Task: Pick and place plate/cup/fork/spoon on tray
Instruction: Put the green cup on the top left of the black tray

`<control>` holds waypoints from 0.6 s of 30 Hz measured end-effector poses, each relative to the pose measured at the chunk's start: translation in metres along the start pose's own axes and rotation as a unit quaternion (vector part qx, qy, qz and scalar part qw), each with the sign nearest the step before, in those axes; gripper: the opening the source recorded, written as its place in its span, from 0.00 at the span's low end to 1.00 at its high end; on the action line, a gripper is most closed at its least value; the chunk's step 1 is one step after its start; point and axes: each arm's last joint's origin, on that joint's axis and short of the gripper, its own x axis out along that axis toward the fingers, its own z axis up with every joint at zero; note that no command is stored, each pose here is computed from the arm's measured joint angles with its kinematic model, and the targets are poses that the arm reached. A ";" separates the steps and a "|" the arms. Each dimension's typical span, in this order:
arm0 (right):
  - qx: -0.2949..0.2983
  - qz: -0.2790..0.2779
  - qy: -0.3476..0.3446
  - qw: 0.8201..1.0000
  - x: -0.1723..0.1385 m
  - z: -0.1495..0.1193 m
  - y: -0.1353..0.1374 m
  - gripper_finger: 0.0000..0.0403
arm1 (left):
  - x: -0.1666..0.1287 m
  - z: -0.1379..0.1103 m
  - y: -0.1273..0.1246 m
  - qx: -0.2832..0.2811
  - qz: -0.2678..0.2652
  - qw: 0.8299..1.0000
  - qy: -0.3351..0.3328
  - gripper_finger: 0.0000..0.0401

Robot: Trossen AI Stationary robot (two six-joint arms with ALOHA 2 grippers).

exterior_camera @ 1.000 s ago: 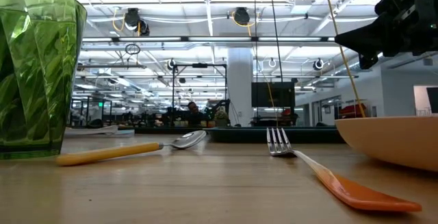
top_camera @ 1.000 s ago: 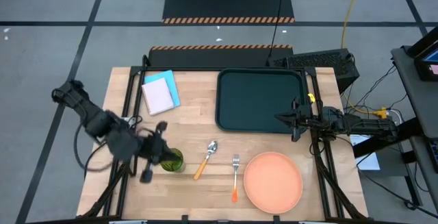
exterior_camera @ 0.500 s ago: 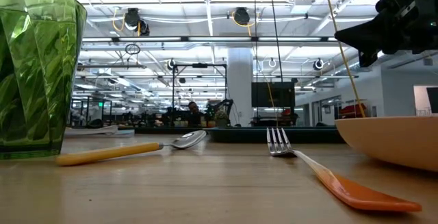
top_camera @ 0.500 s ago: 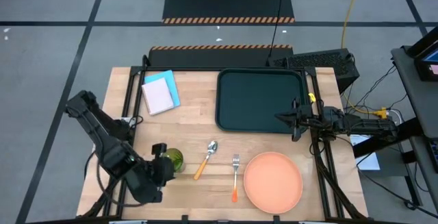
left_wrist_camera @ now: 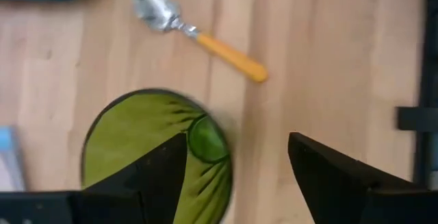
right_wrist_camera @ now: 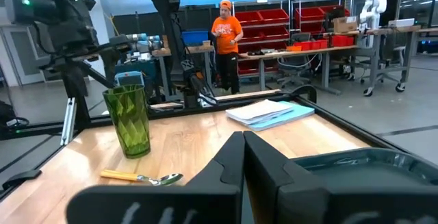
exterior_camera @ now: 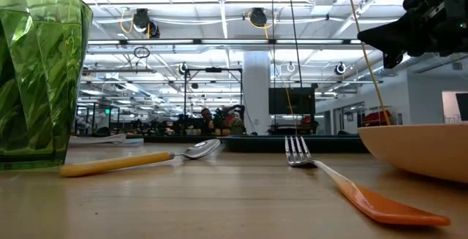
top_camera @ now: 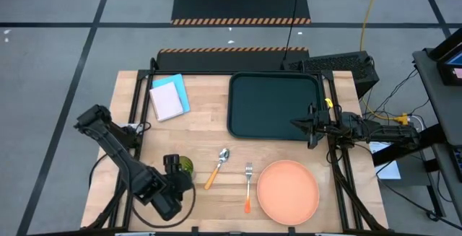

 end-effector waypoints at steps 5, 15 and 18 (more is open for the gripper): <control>0.003 0.000 0.000 1.000 0.000 0.000 0.000 0.00 | 0.009 -0.003 0.001 -0.017 0.019 0.999 0.027 0.61; 0.003 0.000 0.002 1.000 0.000 0.000 0.000 0.00 | 0.026 -0.014 0.003 -0.006 0.020 0.997 0.070 0.39; 0.003 0.000 0.002 1.000 0.000 0.000 0.000 0.00 | 0.027 -0.014 0.003 0.013 0.019 0.997 0.071 0.28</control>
